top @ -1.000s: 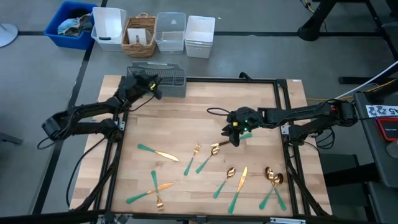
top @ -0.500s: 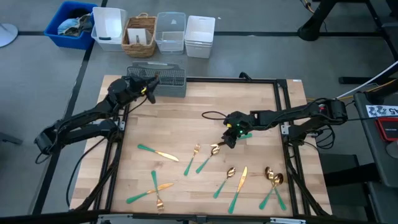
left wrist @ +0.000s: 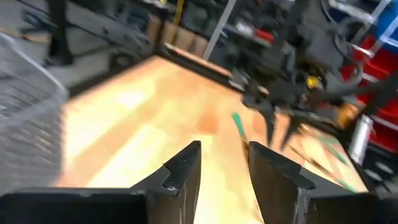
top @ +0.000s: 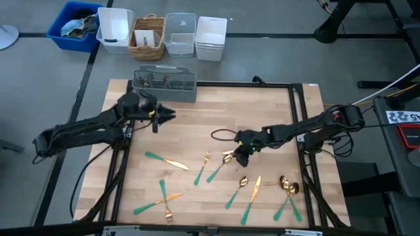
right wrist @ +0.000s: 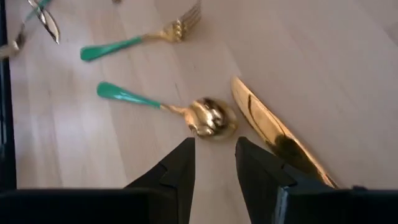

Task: Sort silverware
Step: Put the green spoon into the gray silverware basket

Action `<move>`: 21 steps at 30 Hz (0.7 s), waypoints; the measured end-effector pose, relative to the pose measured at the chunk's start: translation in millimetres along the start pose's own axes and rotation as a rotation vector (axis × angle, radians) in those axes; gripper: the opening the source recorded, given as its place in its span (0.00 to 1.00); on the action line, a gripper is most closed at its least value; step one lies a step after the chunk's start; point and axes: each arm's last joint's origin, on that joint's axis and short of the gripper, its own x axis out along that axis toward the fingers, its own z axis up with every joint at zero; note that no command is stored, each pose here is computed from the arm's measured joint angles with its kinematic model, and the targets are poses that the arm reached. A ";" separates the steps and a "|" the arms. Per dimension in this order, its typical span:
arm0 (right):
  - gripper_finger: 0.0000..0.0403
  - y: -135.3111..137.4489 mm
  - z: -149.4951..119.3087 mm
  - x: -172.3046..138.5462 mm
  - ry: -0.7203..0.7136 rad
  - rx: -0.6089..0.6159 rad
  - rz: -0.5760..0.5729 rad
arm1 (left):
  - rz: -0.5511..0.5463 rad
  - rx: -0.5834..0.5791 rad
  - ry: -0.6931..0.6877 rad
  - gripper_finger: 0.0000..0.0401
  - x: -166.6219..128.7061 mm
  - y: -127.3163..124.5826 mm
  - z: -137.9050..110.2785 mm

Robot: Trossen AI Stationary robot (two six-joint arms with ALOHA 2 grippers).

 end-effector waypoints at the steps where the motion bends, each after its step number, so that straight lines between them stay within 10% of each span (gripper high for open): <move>1: 0.29 2.1 -0.6 2.6 -0.011 0.005 -0.008 | -0.017 0.000 0.019 0.31 0.9 -2.8 -2.1; 21: 0.29 -4.7 -10.5 43.2 -0.012 0.024 -0.057 | -0.200 0.003 0.140 0.31 11.1 -48.0 -21.5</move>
